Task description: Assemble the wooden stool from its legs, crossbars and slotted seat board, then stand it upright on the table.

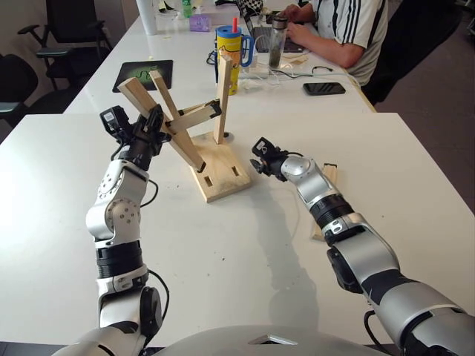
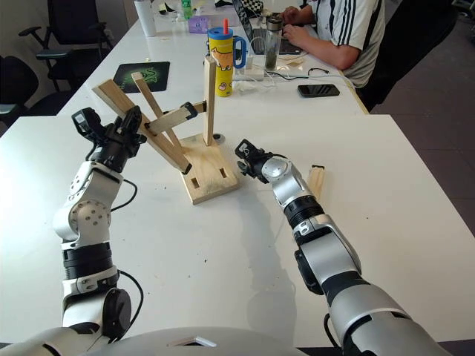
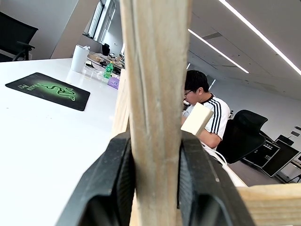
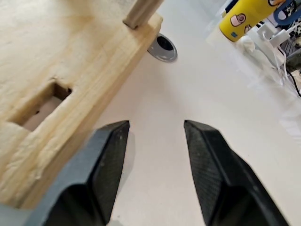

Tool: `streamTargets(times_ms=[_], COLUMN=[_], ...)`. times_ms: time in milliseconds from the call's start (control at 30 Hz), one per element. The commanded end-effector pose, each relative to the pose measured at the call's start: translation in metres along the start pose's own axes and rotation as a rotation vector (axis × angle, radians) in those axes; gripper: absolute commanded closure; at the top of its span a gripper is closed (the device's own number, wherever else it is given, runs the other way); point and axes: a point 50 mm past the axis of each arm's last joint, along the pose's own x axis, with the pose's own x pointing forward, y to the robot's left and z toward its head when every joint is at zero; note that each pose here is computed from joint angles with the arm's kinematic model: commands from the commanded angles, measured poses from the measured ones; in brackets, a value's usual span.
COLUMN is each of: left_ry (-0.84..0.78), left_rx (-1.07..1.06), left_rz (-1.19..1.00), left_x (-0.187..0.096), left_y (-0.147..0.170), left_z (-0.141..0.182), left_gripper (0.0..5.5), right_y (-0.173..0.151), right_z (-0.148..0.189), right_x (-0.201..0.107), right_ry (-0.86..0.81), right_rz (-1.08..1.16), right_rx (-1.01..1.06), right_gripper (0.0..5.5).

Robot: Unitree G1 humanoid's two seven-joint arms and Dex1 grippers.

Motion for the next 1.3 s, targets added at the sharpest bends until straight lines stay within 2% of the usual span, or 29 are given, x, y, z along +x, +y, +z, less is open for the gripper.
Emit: streamTargets(times_ms=[33,133,267,567,700,933,1300], left_ry=[-0.007,-0.007,-0.017,-0.026,-0.057,0.013,-0.107], left_rx=[0.008,0.010,0.022,0.053,0.031,-0.087,-0.231], left_rz=[0.014,0.020,0.032,0.139,0.222,0.386,0.370], left_x=[-0.003,-0.003,-0.002,-0.013,-0.025,-0.040,-0.034], left_y=[-0.002,-0.001,0.000,0.017,0.022,0.013,-0.009], left_z=[-0.003,-0.003,-0.003,-0.010,-0.009,-0.053,-0.030], left_gripper=[4.47,4.47,4.47,4.47,4.47,4.47,4.48], right_y=[0.001,0.010,0.019,0.066,0.068,0.037,0.024], right_z=[-0.010,-0.013,-0.006,0.056,0.064,0.067,0.042], right_x=[-0.003,-0.004,-0.009,-0.047,-0.051,-0.053,-0.052], right_ry=[0.059,0.086,0.089,-0.153,-0.178,-0.196,-0.125], right_rz=[0.034,0.148,0.317,0.646,0.583,0.389,0.285], right_rx=[0.122,0.196,0.161,0.094,0.151,0.256,0.293], right_gripper=[3.35,3.35,3.35,3.35,3.35,3.35,3.35])
